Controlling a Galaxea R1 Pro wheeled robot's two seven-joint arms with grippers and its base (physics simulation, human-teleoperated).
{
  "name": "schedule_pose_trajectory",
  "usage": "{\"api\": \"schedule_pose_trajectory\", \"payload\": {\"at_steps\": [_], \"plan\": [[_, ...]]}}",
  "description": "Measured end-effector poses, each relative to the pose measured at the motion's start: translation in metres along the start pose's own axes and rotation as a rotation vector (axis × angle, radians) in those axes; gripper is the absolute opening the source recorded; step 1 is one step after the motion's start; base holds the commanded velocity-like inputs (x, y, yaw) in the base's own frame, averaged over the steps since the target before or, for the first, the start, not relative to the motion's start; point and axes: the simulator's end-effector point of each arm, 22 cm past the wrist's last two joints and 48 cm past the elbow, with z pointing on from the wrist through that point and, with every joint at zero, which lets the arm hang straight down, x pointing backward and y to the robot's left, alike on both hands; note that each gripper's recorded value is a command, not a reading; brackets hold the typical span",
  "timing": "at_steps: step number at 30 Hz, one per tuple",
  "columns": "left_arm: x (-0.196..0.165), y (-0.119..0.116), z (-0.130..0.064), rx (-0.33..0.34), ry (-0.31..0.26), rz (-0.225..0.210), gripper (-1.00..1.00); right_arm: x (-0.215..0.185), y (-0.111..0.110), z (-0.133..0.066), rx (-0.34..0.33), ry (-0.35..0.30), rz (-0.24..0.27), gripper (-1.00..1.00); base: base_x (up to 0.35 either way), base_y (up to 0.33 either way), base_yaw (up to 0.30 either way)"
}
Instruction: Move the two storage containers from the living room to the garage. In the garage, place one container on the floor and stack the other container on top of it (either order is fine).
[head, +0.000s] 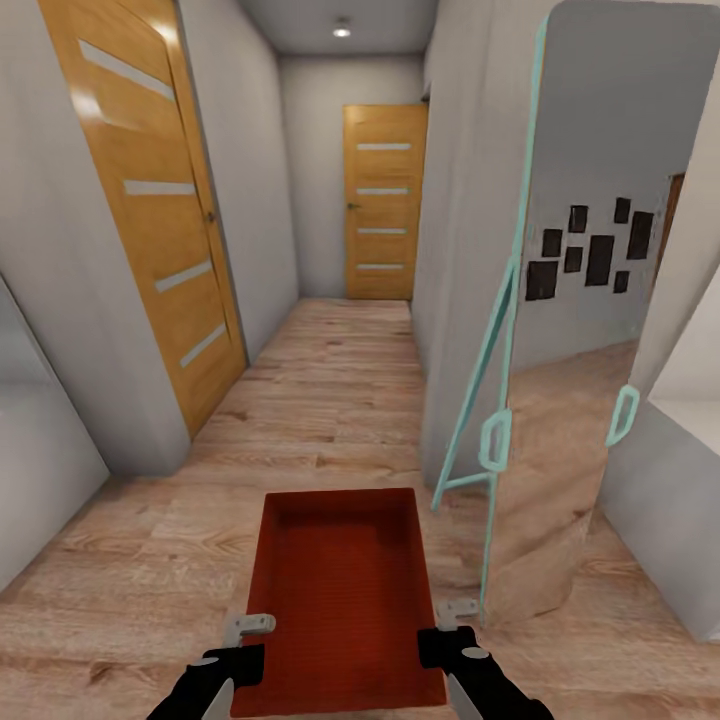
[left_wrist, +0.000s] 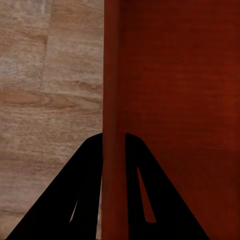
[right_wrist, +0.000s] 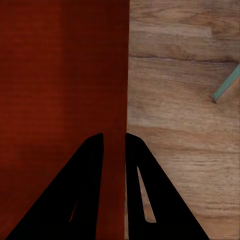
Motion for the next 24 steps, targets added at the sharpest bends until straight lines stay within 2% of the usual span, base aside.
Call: {"api": "schedule_pose_trajectory", "payload": {"at_steps": [24], "plan": [[0.0000, 0.0000, 0.0000, 0.000, 0.000, 0.000, -1.00, 0.0000, 0.0000, 0.0000, 0.000, 0.000, 0.000, -1.00, 0.276, 0.263, -0.010]]}}
